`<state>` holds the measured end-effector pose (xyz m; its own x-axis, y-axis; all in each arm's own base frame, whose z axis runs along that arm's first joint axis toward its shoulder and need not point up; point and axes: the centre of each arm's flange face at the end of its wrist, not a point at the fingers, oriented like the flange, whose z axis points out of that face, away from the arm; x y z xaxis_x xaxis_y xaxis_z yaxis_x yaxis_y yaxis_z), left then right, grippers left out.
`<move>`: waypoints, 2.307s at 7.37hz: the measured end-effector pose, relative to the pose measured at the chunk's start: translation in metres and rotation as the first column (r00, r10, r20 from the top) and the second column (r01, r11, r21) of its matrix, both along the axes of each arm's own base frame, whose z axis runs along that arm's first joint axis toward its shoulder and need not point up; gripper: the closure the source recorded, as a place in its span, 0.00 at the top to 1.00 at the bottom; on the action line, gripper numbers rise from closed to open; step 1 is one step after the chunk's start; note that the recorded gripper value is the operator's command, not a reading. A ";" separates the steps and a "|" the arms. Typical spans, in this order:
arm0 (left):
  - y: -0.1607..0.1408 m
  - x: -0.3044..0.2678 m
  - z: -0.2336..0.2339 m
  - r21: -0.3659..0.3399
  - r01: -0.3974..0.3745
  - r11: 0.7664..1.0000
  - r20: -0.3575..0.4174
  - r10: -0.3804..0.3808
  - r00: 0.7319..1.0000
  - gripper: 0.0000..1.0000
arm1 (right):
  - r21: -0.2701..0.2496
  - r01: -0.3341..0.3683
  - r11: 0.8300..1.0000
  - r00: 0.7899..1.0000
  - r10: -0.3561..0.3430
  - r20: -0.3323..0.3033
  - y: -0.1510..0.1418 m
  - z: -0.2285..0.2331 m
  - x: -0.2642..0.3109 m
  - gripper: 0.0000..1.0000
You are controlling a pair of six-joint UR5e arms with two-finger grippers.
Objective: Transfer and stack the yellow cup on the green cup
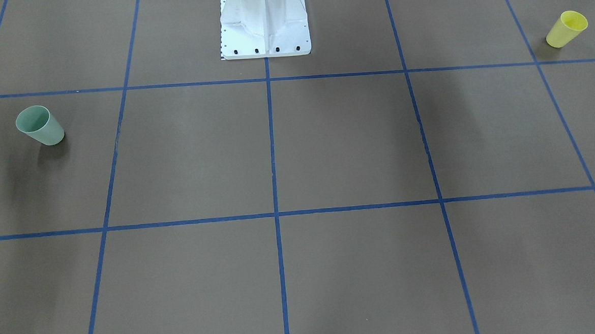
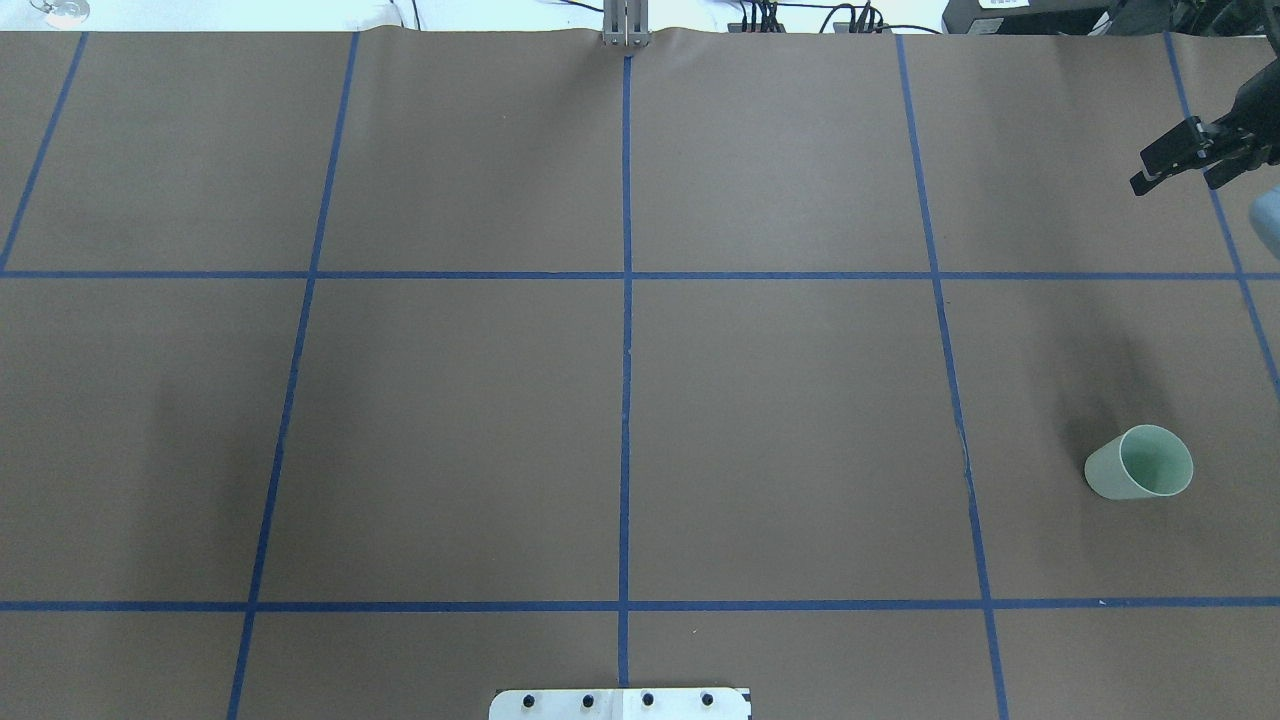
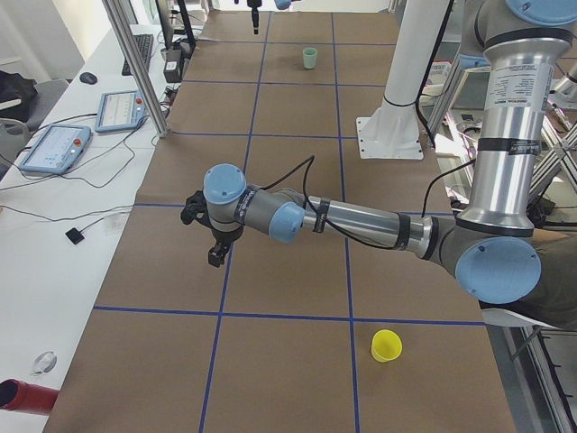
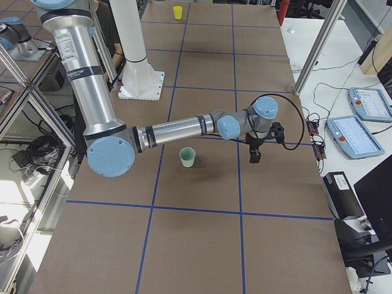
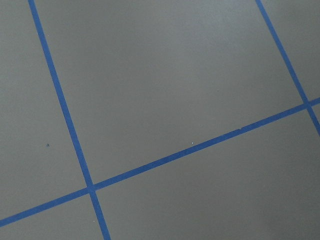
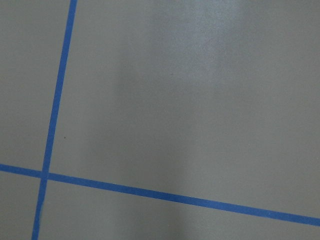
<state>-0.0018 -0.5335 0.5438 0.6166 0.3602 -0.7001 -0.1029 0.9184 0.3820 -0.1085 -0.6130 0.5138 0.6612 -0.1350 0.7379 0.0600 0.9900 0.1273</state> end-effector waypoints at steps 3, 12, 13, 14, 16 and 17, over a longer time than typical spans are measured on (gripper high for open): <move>-0.002 0.001 -0.001 -0.003 0.002 1.000 0.002 -0.002 1.000 1.00 | -0.003 0.000 1.000 1.000 0.000 -0.002 0.000 0.002 0.000 1.00; -0.013 -0.010 0.036 -0.078 0.061 0.995 0.166 -0.047 0.985 1.00 | -0.019 -0.074 0.997 0.997 0.074 -0.006 0.083 0.025 0.063 1.00; -0.013 -0.010 0.035 -0.079 0.061 0.995 0.165 -0.047 0.985 1.00 | -0.024 -0.075 0.997 0.997 0.075 -0.008 0.087 0.028 0.064 1.00; -0.012 -0.011 0.034 -0.077 0.060 0.995 0.161 -0.047 0.986 1.00 | -0.029 -0.077 0.997 0.997 0.077 -0.010 0.089 0.031 0.066 1.00; -0.004 -0.011 0.033 -0.074 0.057 0.996 0.155 -0.045 0.987 1.00 | -0.038 -0.080 0.996 0.997 0.080 -0.012 0.093 0.036 0.068 1.00; 0.000 -0.011 0.034 -0.077 0.055 0.995 0.153 -0.043 0.987 1.00 | -0.039 -0.080 0.996 0.997 0.079 -0.010 0.095 0.036 0.069 1.00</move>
